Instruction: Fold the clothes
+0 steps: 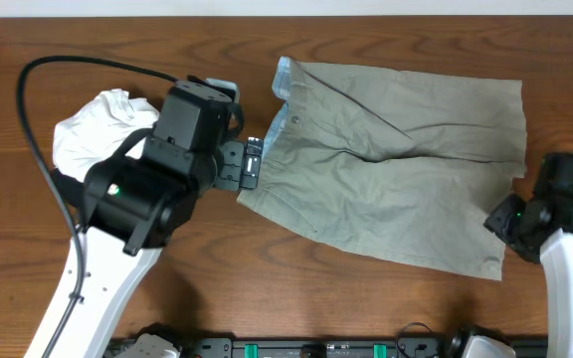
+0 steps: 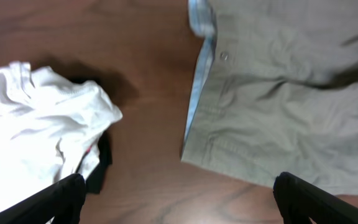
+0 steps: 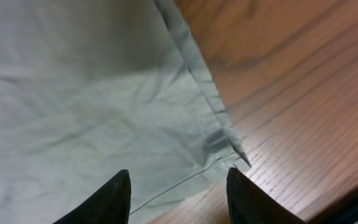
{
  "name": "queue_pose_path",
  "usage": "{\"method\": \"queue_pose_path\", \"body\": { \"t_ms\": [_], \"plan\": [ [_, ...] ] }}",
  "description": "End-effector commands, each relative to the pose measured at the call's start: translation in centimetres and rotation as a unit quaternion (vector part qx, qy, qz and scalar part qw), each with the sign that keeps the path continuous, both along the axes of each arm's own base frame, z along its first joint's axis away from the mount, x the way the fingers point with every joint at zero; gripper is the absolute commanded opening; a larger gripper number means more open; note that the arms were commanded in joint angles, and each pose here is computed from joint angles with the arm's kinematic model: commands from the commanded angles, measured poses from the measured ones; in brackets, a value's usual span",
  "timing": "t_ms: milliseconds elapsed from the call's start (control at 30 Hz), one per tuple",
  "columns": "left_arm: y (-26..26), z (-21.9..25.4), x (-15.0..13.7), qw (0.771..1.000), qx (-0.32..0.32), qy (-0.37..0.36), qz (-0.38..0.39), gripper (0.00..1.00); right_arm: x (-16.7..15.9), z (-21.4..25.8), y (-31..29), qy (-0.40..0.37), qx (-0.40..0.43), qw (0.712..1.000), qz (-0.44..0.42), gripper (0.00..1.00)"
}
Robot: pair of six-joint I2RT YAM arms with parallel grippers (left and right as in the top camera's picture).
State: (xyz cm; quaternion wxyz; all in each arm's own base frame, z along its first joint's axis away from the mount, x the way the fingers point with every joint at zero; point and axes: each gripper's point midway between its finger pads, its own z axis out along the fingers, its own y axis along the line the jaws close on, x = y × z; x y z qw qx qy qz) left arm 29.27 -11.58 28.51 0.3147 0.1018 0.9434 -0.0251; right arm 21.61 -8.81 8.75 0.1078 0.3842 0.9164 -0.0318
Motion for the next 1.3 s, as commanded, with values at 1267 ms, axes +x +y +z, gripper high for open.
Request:
{"method": "queue_pose_path", "body": {
  "t_ms": [1267],
  "plan": [
    [-1.8,-28.9,-0.9,0.907,0.118,0.386,-0.115,0.65,-2.3,-4.2,0.4,0.099,0.047,0.994,-0.007,0.71]
  ]
}}
